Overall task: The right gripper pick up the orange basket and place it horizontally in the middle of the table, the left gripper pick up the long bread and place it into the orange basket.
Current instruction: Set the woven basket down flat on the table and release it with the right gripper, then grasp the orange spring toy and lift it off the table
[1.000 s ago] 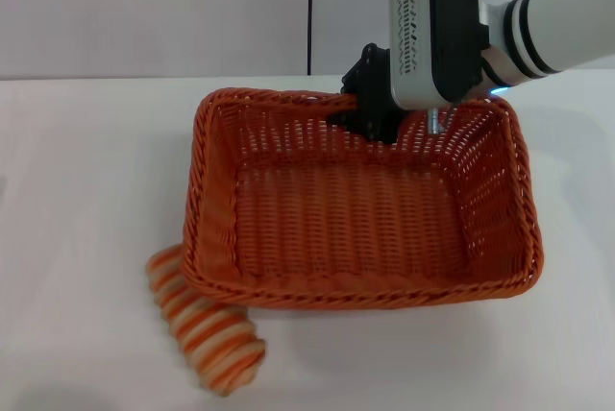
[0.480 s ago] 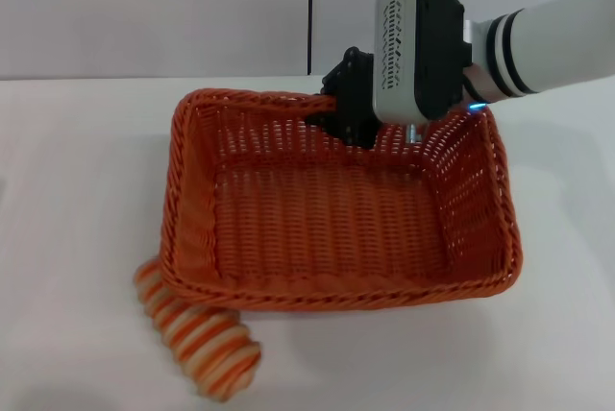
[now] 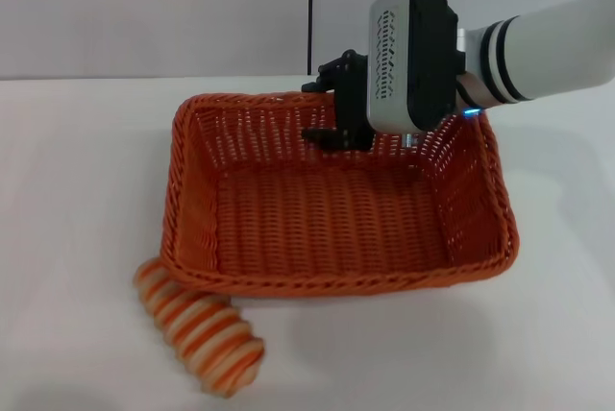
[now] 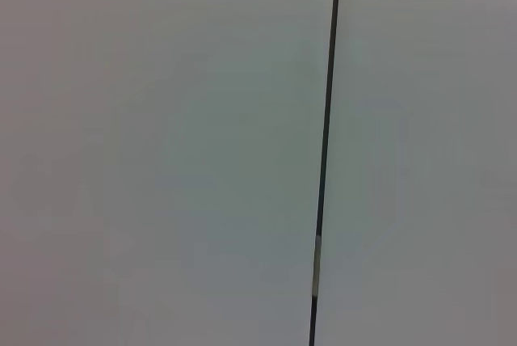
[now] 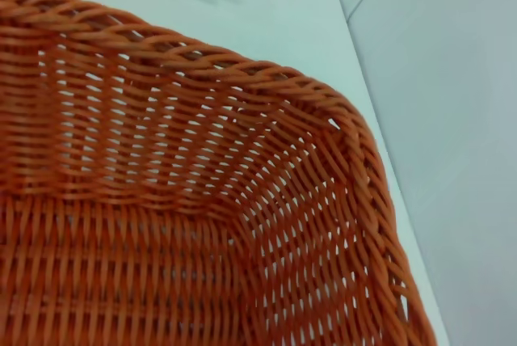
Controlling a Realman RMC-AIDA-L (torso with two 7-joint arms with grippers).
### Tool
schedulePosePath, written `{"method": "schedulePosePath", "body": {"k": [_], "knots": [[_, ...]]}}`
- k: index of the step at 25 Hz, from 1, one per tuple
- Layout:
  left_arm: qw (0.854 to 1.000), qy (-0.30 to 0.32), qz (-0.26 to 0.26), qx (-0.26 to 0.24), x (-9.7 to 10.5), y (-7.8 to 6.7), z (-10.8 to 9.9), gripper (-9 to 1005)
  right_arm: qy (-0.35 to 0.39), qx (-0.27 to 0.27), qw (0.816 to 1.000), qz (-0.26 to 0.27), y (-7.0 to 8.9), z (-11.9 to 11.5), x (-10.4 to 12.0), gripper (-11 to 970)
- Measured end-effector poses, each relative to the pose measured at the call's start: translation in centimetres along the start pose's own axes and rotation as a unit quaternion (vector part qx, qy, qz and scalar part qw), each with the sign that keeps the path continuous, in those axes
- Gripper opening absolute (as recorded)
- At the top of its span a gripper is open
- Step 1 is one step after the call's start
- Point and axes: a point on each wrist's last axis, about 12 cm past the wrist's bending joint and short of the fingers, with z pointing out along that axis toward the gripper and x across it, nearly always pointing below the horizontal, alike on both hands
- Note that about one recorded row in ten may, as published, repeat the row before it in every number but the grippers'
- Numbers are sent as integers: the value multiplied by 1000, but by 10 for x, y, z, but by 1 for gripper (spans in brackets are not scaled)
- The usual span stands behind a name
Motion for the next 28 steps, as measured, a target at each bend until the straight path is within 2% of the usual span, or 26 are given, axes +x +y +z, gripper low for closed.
{"method": "schedulePosePath", "body": {"k": [2,8,11,12,13,14,16,17,18,20,21,22,23,26,27,28], "knots": [[1000,0,0,-1,0,0,-1,780,-5,3,1000,-1,1,-2,-2,585],[1000,-4,2,1,-1,1,-3,777,-39,29,999,1,4,-16,-11,665],[1000,-11,3,2,-3,2,-5,776,-64,62,996,13,6,-34,-14,705],[1000,-18,3,2,-4,3,-7,776,-81,95,992,30,6,-50,-14,718],[1000,-18,3,2,-4,3,-7,775,-81,95,992,30,6,-50,-14,718],[1000,-29,2,4,-7,3,-9,775,-107,123,985,61,8,-65,-11,718],[998,-59,-2,14,-14,3,-16,774,-120,136,980,80,9,-74,-8,718],[997,-70,-8,18,-17,3,-19,774,-150,164,967,123,11,-89,1,718],[997,-70,-8,18,-17,3,-19,773,-150,164,967,123,11,-89,1,718],[997,-70,-8,18,-17,3,-19,773,-179,188,950,171,14,-103,11,718],[994,-92,-29,49,-24,4,-23,772,-190,198,943,189,16,-108,16,718],[994,-92,-29,49,-24,4,-23,772,-219,222,923,226,24,-118,30,718],[990,-91,-55,97,-30,8,-23,772,-219,222,923,226,24,-118,30,718],[990,-91,-55,97,-30,8,-23,770,-259,260,888,276,40,-130,53,718],[984,-86,-84,131,-35,14,-22,770,-297,278,864,297,56,-136,68,718],[984,-86,-84,131,-35,14,-22,770,-297,278,864,297,56,-136,68,718]]}}
